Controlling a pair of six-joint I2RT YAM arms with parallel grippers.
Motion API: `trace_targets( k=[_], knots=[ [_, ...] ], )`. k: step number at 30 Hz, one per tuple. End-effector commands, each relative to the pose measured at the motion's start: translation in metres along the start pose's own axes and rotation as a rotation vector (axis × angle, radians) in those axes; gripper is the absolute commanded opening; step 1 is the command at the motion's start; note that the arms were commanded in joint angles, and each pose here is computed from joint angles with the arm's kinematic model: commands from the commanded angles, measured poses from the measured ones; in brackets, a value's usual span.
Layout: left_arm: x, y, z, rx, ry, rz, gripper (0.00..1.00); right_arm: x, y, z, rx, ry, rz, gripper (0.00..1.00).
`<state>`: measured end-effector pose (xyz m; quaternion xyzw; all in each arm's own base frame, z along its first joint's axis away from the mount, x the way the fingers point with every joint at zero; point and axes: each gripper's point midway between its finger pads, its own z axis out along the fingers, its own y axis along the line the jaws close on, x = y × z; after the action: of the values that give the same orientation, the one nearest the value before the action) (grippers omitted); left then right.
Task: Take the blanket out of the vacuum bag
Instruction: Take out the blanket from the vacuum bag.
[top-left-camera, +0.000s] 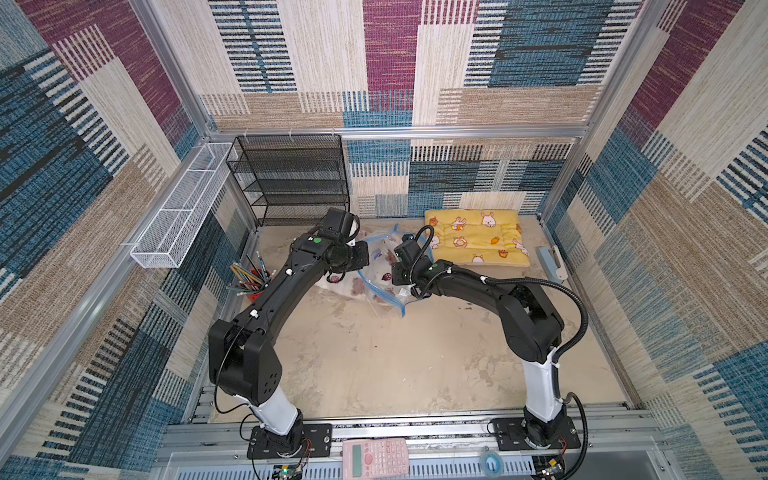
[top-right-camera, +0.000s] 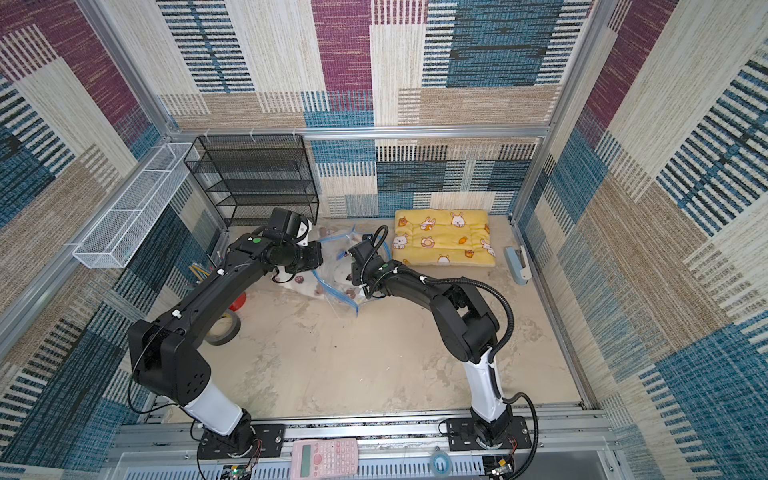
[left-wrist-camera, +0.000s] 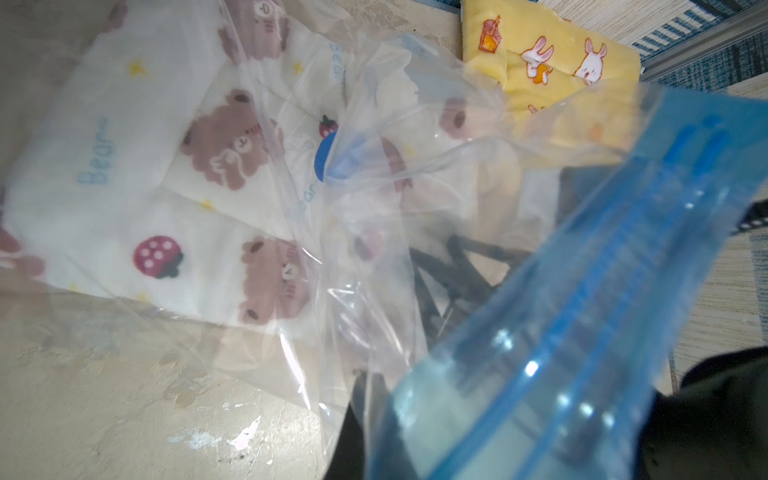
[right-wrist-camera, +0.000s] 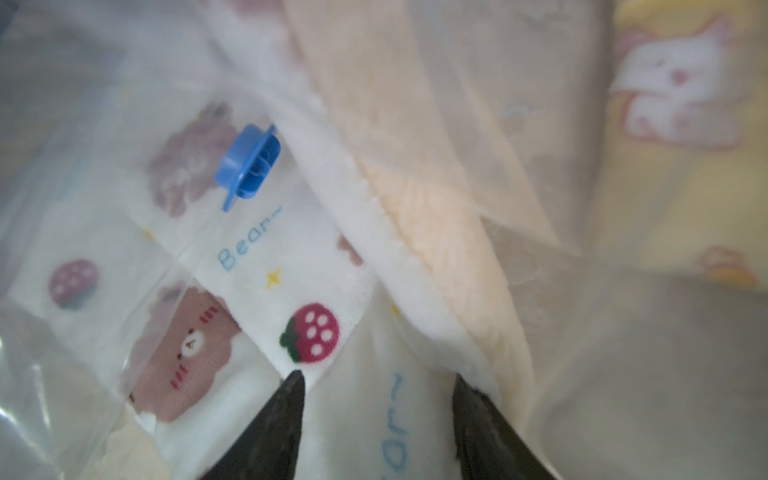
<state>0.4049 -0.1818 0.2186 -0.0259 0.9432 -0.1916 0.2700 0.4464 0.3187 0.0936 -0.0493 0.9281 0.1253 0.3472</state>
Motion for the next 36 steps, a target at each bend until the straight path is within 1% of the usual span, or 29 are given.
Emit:
trace_targets(
  k=[1, 3, 7, 10, 12, 13, 14, 16, 18, 20, 22, 25, 29, 31, 36],
  knots=[
    [0.002, 0.001, 0.000, 0.000, 0.007, -0.007, 0.00, 0.004, 0.013, 0.005, -0.066, 0.033, 0.038, 0.57],
    [0.002, 0.000, 0.000, 0.003, 0.008, -0.008, 0.00, 0.004, 0.016, 0.005, -0.085, 0.035, 0.039, 0.54],
    [0.002, -0.001, 0.000, 0.008, 0.009, -0.009, 0.00, 0.004, 0.027, 0.004, -0.141, 0.049, 0.028, 0.42],
    [0.001, -0.001, -0.001, 0.007, 0.008, -0.008, 0.00, -0.001, 0.044, -0.005, -0.244, 0.033, 0.012, 0.32],
    [0.001, 0.000, -0.001, 0.003, 0.004, -0.006, 0.00, -0.006, 0.056, -0.016, -0.322, 0.011, -0.005, 0.30],
    [0.001, 0.000, -0.001, 0.002, 0.004, -0.006, 0.00, -0.008, 0.058, -0.019, -0.334, 0.003, -0.006, 0.30],
    [0.000, 0.000, -0.002, 0.003, 0.001, -0.005, 0.00, -0.012, 0.055, -0.022, -0.315, -0.008, -0.004, 0.30],
    [0.001, 0.000, -0.001, 0.003, 0.003, -0.005, 0.00, -0.018, 0.038, -0.023, -0.207, -0.025, 0.004, 0.33],
    [0.000, -0.001, -0.002, 0.006, 0.001, -0.005, 0.00, -0.024, 0.015, -0.026, -0.074, -0.047, 0.014, 0.42],
    [0.001, -0.001, -0.002, 0.009, 0.003, -0.006, 0.00, -0.028, 0.002, -0.032, 0.001, -0.064, 0.025, 0.49],
    [0.001, 0.000, -0.001, 0.002, 0.006, -0.008, 0.00, -0.025, -0.003, -0.033, 0.029, -0.040, 0.030, 0.53],
    [0.002, 0.000, 0.000, 0.002, 0.009, -0.008, 0.00, -0.013, -0.011, -0.029, 0.090, 0.007, 0.053, 0.55],
    [0.002, 0.000, 0.000, 0.006, 0.009, -0.008, 0.00, 0.002, -0.014, -0.014, 0.113, 0.050, 0.054, 0.57],
    [0.002, 0.000, 0.001, 0.006, 0.011, -0.010, 0.00, 0.009, -0.015, -0.007, 0.119, 0.065, 0.064, 0.60],
    [0.002, 0.000, 0.002, 0.005, 0.014, -0.008, 0.00, 0.011, 0.001, 0.009, 0.049, 0.095, 0.085, 0.64]
  ],
)
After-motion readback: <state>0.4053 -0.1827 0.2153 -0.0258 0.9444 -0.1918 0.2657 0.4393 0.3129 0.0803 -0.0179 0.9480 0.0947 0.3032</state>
